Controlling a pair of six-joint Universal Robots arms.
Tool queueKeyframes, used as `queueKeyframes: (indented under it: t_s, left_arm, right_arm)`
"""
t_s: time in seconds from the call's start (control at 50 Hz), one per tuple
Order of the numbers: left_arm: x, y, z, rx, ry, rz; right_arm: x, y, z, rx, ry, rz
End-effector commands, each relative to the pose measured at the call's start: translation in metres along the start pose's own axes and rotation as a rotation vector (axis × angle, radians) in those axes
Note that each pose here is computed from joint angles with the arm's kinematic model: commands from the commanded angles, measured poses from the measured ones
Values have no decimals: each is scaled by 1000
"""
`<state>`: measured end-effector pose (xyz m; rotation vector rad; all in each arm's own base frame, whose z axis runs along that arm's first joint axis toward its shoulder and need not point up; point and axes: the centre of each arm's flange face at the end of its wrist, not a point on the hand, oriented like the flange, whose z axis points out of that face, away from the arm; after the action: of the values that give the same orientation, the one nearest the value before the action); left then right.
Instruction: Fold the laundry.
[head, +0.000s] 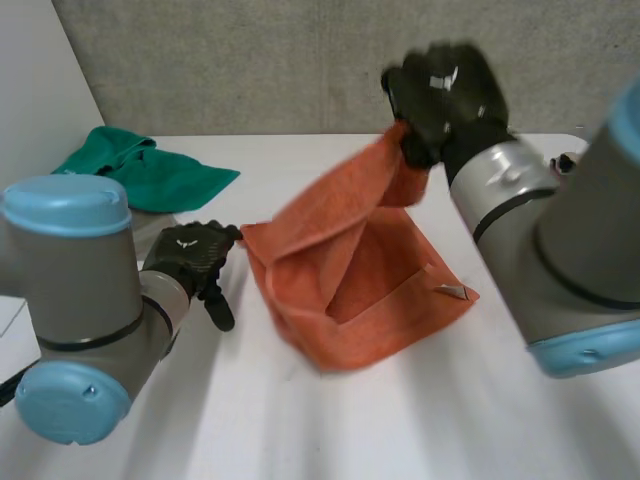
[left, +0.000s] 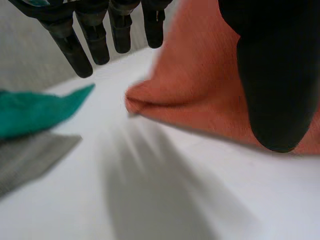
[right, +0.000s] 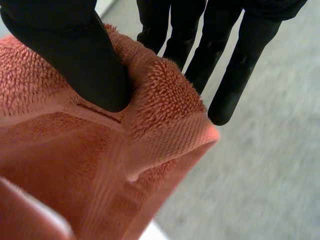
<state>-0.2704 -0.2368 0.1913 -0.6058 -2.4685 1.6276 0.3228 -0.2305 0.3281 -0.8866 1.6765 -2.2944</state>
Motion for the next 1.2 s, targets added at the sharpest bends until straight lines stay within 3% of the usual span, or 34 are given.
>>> queueKeyframes:
  t_s: [0.02,0.18,0.28,0.34,0.58,0.68,0.8,0.9,0.94,0.96,1.04,1.12,1.2]
  left_arm:
    - [14,12,5,-172,105,-176]
    - [51,24,12,-265,328,-217]
    - [69,21,21,-243,349,-252]
    - [87,18,28,-243,350,-327]
    - [140,15,12,-280,480,-422]
    - [145,14,14,-248,448,-441]
    - [114,-8,22,-86,184,-433]
    - [43,-57,15,70,-168,-302]
    - [27,-71,11,97,-208,-246]
    - [10,-87,8,126,-235,-170]
    - [-16,-119,-7,196,-234,1]
    - [-13,-141,-13,291,-160,214]
    - [-6,-143,0,349,-151,281]
  right_arm:
    - [3,-51,-14,138,-10,8]
    - [-2,-80,-24,209,-16,1]
    - [-8,-89,-30,212,-22,16]
    - [-9,-95,-33,218,2,27]
    - [8,-92,-24,205,73,20]
    - [17,-89,-20,200,99,18]
    - [31,-79,-12,179,141,0]
    - [64,-50,5,107,217,-43]
    - [70,-38,9,76,220,-52]
    - [76,-24,13,37,217,-64]
    - [81,15,18,-88,162,-89]
    - [70,61,18,-225,65,-96]
    - [56,97,14,-325,7,-90]
